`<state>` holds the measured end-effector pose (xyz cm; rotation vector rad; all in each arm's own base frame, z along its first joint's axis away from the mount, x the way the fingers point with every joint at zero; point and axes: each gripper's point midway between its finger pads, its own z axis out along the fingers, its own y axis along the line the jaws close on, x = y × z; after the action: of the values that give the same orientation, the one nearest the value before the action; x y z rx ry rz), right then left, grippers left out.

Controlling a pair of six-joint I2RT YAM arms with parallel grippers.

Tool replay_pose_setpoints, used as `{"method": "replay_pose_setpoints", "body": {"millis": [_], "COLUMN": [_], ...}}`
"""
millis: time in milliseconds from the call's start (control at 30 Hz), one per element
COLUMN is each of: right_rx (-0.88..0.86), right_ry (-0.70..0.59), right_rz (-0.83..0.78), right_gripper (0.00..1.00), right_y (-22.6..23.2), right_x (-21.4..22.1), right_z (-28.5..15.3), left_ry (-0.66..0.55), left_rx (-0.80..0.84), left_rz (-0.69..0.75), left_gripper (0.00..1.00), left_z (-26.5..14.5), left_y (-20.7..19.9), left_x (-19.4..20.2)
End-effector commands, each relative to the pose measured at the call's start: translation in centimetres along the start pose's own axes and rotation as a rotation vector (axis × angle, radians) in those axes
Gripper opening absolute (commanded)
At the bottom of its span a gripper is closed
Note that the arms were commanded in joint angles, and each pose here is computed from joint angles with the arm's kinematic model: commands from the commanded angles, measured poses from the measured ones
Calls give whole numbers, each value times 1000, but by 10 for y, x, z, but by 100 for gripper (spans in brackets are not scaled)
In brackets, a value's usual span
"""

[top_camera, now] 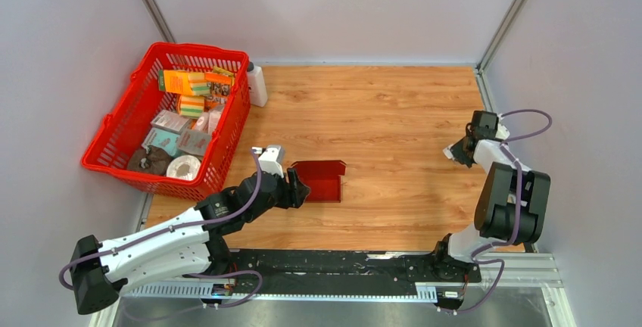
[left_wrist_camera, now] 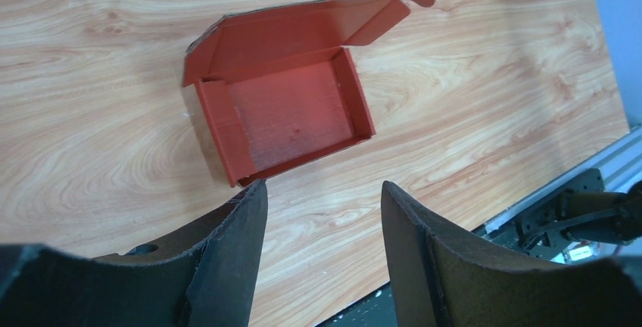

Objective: Fold the paper box

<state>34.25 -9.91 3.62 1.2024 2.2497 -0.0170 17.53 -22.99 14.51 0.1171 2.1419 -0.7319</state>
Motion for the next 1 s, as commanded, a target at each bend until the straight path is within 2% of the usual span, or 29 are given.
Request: {"method": "replay_pose_setpoints", "body": {"millis": [0,133,167,233,367,433,467,533,567,633,667,767,967], "right_rx": [-130,-289,-361,-477,-835,-936,-1025,-1062,-1123,-1109,-1138,-1112,-915], "right_ry": [-96,-105,-86,-84,-9,-8,14,5,38,-11,5,-39,-135], "right_rz": [-96,-209,-278,-375,-573,-658,-740,-804,-882,-907,-944,-980,-1041], "right_gripper": [0,0,0,0,0,0,0,0,0,0,0,0,0], "right_y": [42,95,117,145,202,210,216,216,211,212,207,206,210], "right_x": [-4,18,37,49,111,134,165,190,222,240,262,291,313], "right_z": [-38,-86,-102,-138,-229,-265,-296,-318,-337,-336,-344,-332,-275], "left_ry": [-5,6,5,0,-14,-13,-18,-28,-33,-42,-47,-42,-22], "left_rx": [-70,-167,-174,-186,-186,-187,-190,-196,-193,-183,-186,-198,-197], "left_rz": [42,57,51,38,18,19,17,8,-3,-12,-16,-29,-26], "left_gripper": [64,64,64,64,64,62,62,60,58,55,54,54,54], "left_z": [-4,-6,-6,-6,-11,-14,-15,-18,-19,-20,-19,-18,-15], "left_y": [15,35,38,43,46,48,50,55,56,59,61,67,67], "left_x": [-5,-5,-6,-7,-8,-6,-7,-4,-3,1,2,9,14]}}
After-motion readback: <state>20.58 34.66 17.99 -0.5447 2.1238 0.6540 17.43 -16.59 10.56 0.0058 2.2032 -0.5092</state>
